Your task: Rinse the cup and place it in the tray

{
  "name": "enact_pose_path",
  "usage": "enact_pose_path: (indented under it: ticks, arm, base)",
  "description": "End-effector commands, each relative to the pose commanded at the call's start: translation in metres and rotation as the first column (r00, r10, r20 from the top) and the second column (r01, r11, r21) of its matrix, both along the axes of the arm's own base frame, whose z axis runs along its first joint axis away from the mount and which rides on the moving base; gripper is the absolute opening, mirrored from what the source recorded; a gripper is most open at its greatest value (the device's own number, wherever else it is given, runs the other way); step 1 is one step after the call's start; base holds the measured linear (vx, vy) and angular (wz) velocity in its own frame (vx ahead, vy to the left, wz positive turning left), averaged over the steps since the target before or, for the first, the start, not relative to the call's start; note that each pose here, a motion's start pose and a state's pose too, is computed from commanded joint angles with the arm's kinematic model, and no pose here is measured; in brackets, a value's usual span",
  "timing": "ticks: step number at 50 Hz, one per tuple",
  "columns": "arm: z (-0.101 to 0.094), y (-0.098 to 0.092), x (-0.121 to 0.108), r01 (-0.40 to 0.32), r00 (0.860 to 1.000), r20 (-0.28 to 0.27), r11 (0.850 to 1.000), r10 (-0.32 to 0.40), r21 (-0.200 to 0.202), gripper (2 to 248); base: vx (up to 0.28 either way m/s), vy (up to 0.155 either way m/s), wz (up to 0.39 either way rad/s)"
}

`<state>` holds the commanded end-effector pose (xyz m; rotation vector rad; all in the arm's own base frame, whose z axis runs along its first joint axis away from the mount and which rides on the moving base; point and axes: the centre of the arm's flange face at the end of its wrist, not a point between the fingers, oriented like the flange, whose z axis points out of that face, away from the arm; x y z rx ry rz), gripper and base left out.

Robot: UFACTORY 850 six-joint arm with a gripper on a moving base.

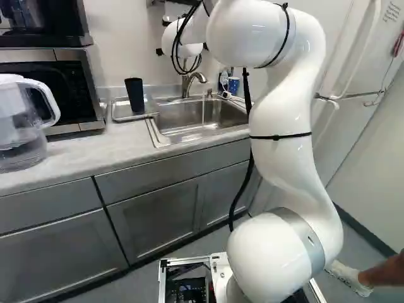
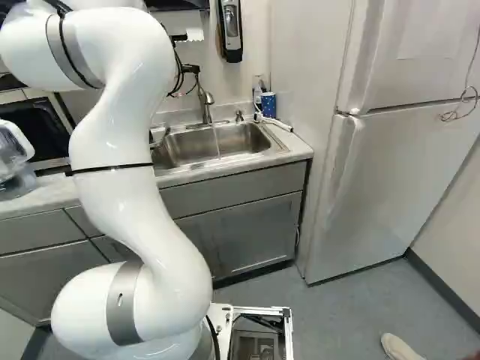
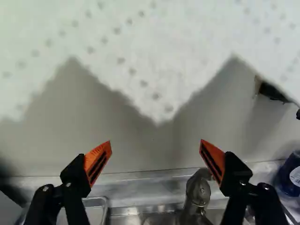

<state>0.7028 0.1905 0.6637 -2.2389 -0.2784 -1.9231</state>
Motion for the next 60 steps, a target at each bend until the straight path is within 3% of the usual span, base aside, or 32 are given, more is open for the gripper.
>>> enact_pose_path:
  ticks: [22, 60]
  arm:
    - [-0.002, 0.001, -0.004, -0.004, 1.0, -0.031, 1.0, 0.003, -0.008, 247]
    - [-0.001, -0.003, -0.03, -0.008, 0.997, -0.072, 1.0, 0.007, -0.019, 247]
  base:
    - [0.0, 0.0, 0.0]
    - [0.0, 0.0, 0.0]
